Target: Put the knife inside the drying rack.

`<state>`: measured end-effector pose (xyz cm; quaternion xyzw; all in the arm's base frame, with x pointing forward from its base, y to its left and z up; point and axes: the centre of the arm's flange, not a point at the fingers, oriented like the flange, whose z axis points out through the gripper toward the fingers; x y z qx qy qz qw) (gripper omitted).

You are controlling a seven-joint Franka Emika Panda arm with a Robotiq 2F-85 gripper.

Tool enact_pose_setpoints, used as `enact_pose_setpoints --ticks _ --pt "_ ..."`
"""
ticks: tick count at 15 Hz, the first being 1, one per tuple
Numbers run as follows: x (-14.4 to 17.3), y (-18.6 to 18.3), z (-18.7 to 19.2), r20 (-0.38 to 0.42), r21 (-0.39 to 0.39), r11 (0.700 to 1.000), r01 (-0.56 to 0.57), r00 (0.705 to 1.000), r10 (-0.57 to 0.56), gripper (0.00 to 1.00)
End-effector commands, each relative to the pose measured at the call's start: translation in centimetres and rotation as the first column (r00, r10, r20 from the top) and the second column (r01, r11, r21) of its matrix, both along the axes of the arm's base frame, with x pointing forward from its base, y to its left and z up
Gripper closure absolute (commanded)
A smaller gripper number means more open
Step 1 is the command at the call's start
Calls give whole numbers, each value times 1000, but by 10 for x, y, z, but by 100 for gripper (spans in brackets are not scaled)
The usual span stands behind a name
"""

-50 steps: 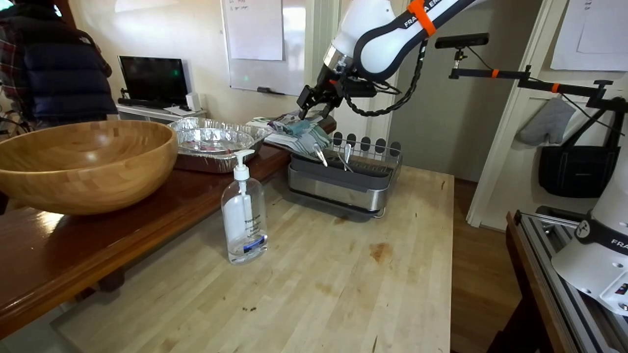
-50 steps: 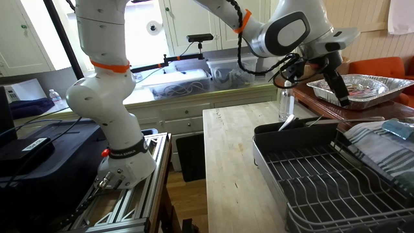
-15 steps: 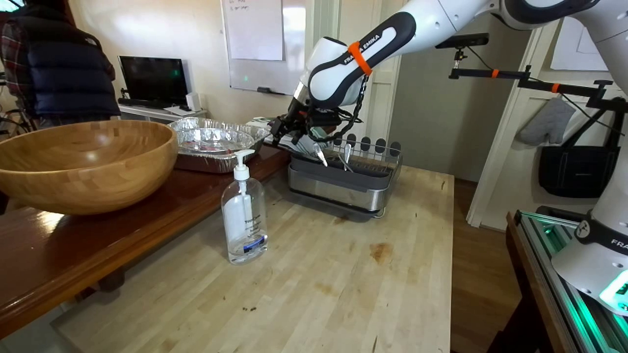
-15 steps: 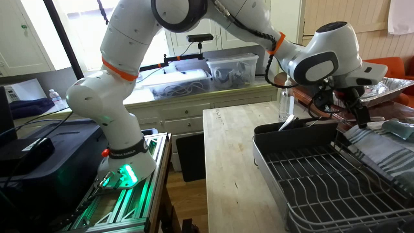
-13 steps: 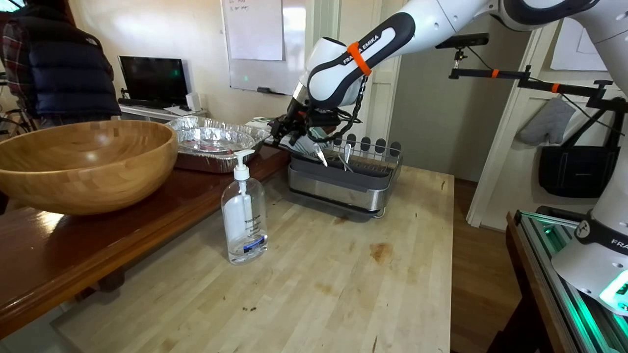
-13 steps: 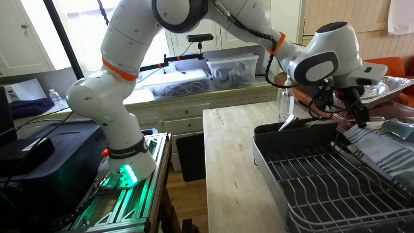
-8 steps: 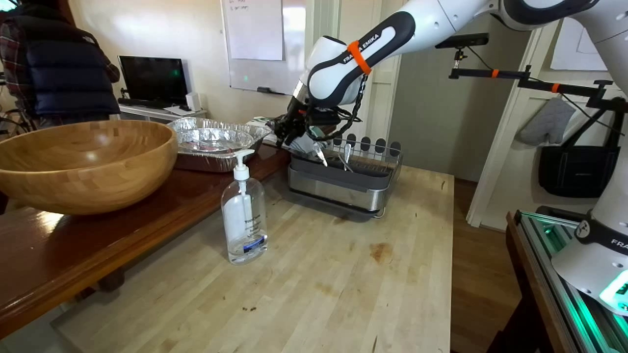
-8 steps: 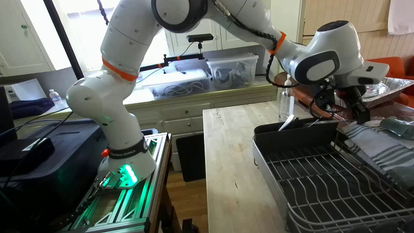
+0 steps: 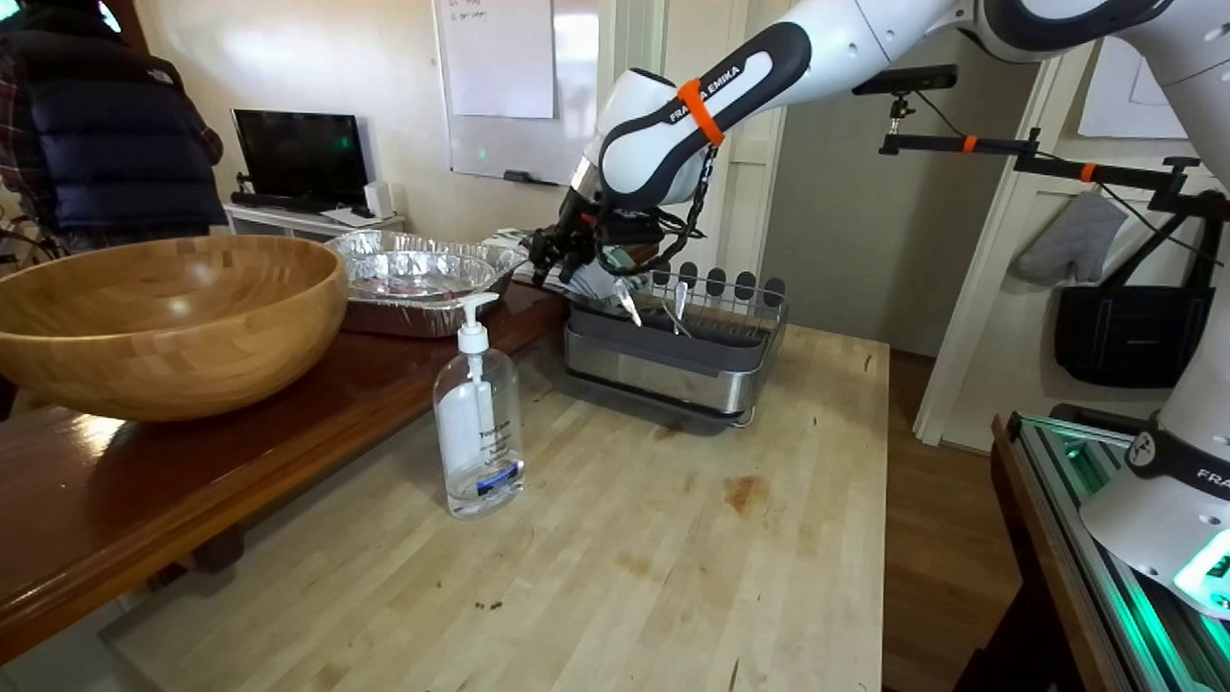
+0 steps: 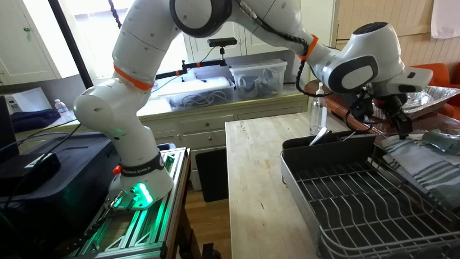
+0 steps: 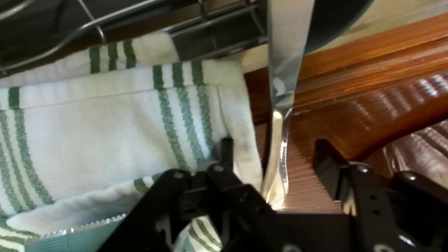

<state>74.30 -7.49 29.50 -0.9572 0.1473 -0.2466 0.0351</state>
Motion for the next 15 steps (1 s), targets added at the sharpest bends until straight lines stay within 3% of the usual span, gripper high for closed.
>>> enact_pose_setpoints --ticks 1,2,3,6,8,15 --pt "8 1 -7 -27 13 1000 -15 1000 15 35" --pt "8 2 -8 -28 12 1000 -17 999 17 40" --pt "8 2 -7 -28 11 1000 -18 999 18 39" --pt "7 2 -4 -31 3 1000 -12 999 12 12" --pt "6 1 -4 -37 -5 1000 -7 999 7 1" --pt "-3 -13 -8 -69 -11 1000 13 998 -14 0"
